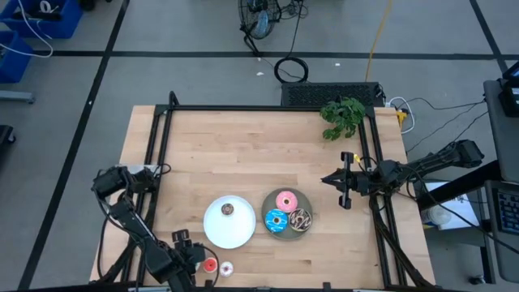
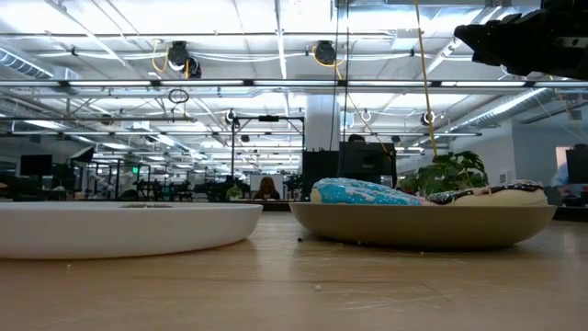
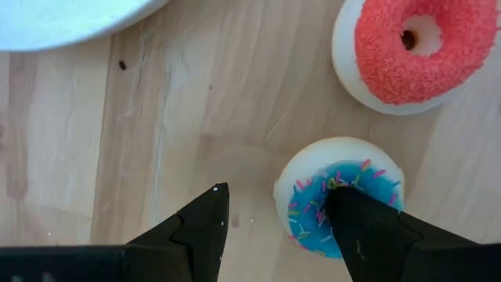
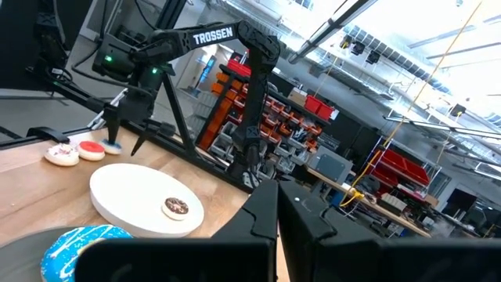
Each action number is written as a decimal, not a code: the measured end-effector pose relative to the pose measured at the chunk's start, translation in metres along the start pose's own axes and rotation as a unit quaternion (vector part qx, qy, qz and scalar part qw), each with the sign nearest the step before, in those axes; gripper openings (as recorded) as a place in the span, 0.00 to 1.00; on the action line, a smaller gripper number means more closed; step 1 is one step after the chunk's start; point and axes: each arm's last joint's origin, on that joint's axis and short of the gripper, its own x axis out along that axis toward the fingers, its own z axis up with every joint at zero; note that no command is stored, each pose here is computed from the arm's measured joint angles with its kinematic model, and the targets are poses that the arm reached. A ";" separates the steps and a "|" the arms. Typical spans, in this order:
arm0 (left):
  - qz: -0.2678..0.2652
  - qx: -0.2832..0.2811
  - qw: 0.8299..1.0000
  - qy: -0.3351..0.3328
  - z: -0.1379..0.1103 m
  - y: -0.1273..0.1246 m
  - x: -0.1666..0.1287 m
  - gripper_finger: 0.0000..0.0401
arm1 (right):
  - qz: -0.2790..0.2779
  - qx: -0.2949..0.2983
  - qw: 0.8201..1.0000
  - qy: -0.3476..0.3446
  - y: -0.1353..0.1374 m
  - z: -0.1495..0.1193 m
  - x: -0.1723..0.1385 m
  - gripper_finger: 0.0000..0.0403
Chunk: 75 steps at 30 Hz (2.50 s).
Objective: Pick & Place donuts
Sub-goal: Put the small blue donut on the white plate
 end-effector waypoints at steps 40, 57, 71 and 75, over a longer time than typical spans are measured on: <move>-0.073 -0.065 0.993 -0.070 0.030 0.041 -0.043 0.03 | -0.001 0.020 1.000 0.000 0.000 0.000 0.000 0.00; 0.007 -0.030 0.998 -0.051 0.104 0.110 -0.032 0.02 | 0.002 0.035 0.999 0.004 0.000 -0.001 0.000 0.00; 0.002 -0.006 1.000 0.021 0.111 0.104 0.005 0.04 | 0.005 0.034 0.999 0.011 0.001 -0.002 0.000 0.00; 0.002 0.001 0.999 0.032 0.110 0.103 0.010 0.03 | 0.005 0.034 0.999 0.011 0.001 -0.002 0.000 0.00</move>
